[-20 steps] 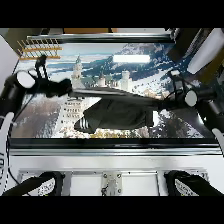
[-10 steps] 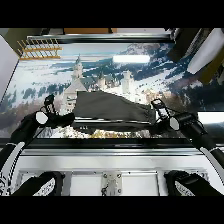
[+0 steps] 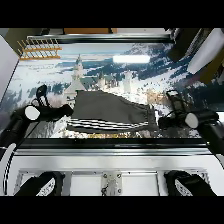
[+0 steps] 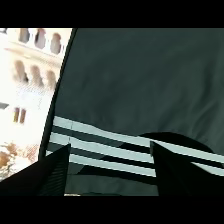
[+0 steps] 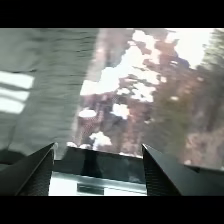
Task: Fold the clothes and pants, and hang the long-sleeved shirts on hangers.
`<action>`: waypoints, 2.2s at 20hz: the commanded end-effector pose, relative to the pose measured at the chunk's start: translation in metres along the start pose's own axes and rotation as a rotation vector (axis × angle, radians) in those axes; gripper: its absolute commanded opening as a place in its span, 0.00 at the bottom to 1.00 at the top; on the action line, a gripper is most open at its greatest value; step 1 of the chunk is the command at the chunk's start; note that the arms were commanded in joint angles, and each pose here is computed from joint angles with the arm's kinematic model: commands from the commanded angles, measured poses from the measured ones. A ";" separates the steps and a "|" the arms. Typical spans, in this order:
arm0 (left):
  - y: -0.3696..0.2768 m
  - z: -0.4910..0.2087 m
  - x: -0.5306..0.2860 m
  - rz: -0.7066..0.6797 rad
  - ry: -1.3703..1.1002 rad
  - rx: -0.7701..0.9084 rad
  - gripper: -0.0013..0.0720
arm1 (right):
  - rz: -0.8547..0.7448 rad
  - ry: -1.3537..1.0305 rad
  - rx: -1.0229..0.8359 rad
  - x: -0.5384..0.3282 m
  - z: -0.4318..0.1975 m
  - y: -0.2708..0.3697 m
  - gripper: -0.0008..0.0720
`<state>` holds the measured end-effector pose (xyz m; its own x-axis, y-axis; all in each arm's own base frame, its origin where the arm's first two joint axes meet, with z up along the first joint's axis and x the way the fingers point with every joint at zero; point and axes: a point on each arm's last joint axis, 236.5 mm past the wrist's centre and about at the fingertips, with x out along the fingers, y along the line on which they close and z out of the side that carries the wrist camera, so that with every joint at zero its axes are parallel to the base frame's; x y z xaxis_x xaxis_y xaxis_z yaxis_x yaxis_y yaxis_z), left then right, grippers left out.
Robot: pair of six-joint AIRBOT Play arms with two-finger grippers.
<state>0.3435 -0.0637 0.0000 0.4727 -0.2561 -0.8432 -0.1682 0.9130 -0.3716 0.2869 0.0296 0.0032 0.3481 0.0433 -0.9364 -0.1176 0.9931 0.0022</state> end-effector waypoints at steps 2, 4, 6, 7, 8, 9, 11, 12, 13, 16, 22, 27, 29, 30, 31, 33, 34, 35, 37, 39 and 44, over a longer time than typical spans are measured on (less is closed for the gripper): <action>-0.029 0.011 -0.038 -0.058 -0.072 0.058 0.72 | 0.140 -0.066 0.278 -0.012 0.007 -0.028 0.82; -0.045 0.000 -0.042 -0.084 -0.056 0.093 0.40 | 0.317 -0.070 0.380 0.004 0.015 -0.021 0.88; -0.065 -0.011 -0.041 -0.115 -0.039 0.147 0.02 | 0.466 -0.032 0.469 0.027 0.017 -0.020 1.00; -0.074 -0.019 -0.038 -0.129 -0.021 0.176 0.02 | 0.524 -0.009 0.514 0.039 0.017 -0.021 1.00; -0.084 -0.028 -0.035 -0.142 0.001 0.204 0.02 | 0.581 0.011 0.550 0.053 0.016 -0.022 1.00; -0.091 -0.036 -0.032 -0.151 0.024 0.217 0.02 | 0.632 0.033 0.569 0.067 0.015 -0.018 1.00; -0.101 -0.052 -0.022 -0.159 0.072 0.232 0.02 | 0.697 0.078 0.569 0.089 0.009 -0.008 1.00; -0.105 -0.058 -0.018 -0.160 0.092 0.235 0.02 | 0.716 0.108 0.560 0.099 0.005 -0.002 1.00; -0.107 -0.062 -0.015 -0.160 0.108 0.234 0.02 | 0.729 0.136 0.541 0.106 0.002 0.005 1.00; -0.117 -0.064 -0.010 -0.165 0.128 0.250 0.02 | 0.750 0.190 0.480 0.119 0.002 0.028 1.00; -0.138 -0.043 -0.011 -0.184 0.105 0.262 0.02 | 0.777 0.236 0.441 0.135 0.023 0.080 0.99; -0.137 -0.045 -0.009 -0.178 0.120 0.264 0.02 | 0.824 0.215 0.332 0.134 0.035 0.111 0.22; -0.136 -0.046 -0.009 -0.175 0.128 0.265 0.02 | 0.832 0.189 0.288 0.128 0.045 0.115 0.03; -0.136 -0.047 -0.009 -0.174 0.130 0.265 0.02 | 0.829 0.165 0.270 0.122 0.054 0.113 0.03; -0.136 -0.047 -0.009 -0.174 0.130 0.264 0.02 | 0.804 0.129 0.265 0.114 0.068 0.103 0.03; -0.136 -0.047 -0.009 -0.174 0.130 0.265 0.02 | 0.686 0.031 0.287 0.088 0.101 0.056 0.03; -0.136 -0.047 -0.009 -0.174 0.129 0.265 0.02 | 0.593 -0.035 0.318 0.071 0.118 0.018 0.03; -0.136 -0.047 -0.009 -0.174 0.129 0.265 0.02 | 0.499 -0.106 0.368 0.053 0.129 -0.022 0.03; -0.136 -0.047 -0.009 -0.174 0.129 0.265 0.02 | 0.315 -0.267 0.545 0.009 0.135 -0.114 0.03; -0.136 -0.046 -0.009 -0.174 0.127 0.265 0.02 | 0.151 -0.373 0.724 -0.032 0.110 -0.196 0.03; -0.136 -0.046 -0.009 -0.174 0.126 0.265 0.02 | -0.103 -0.383 1.140 -0.070 -0.014 -0.299 0.03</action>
<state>0.3221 -0.1999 0.0403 0.3607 -0.4383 -0.8233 0.1439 0.8983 -0.4152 0.3514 -0.2162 0.0668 0.6541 -0.0415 -0.7553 0.5638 0.6925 0.4501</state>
